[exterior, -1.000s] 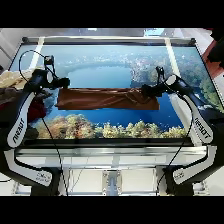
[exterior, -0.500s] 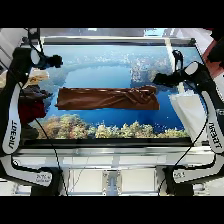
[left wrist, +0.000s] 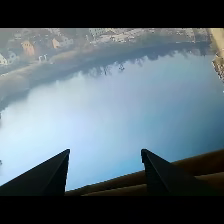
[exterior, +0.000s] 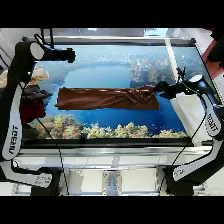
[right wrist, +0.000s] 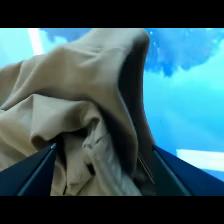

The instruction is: Fold the shirts.

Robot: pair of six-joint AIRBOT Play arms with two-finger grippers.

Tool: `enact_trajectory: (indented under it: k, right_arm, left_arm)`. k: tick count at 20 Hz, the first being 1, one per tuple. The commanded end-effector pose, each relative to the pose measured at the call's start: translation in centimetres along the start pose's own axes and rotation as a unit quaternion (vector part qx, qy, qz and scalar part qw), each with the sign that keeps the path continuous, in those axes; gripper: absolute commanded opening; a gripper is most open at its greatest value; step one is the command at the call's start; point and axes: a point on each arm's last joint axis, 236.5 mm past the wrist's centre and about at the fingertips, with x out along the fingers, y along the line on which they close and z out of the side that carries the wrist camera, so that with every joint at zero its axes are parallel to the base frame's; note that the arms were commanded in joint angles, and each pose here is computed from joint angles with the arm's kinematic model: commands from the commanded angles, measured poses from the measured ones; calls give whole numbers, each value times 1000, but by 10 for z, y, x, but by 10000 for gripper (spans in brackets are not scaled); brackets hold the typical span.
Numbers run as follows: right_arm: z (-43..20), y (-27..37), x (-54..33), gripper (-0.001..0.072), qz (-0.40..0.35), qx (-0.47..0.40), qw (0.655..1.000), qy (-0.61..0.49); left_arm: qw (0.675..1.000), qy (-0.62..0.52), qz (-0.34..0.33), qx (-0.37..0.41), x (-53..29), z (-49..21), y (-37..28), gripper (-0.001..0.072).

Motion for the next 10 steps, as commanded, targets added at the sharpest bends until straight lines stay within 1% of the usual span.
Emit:
enact_trajectory:
  k: [1, 4, 7, 10]
  right_arm:
    - [-10, -14, 19, 703, 12, 6, 1000, 25]
    - [-18, -18, 28, 703, 18, 10, 999, 43]
    - [-24, -2, 32, 702, 63, 11, 996, 56]
    - [-24, 13, 35, 675, 88, 12, 994, 56]
  left_arm:
    - [1000, -3, -21, 22, 0, 2, -24, 525]
    - [999, -1, -27, 25, 1, 1, -31, 525]
    - [999, 5, -29, 27, 1, -2, -34, 525]
    - [999, 24, -32, 27, 2, -11, -35, 524]
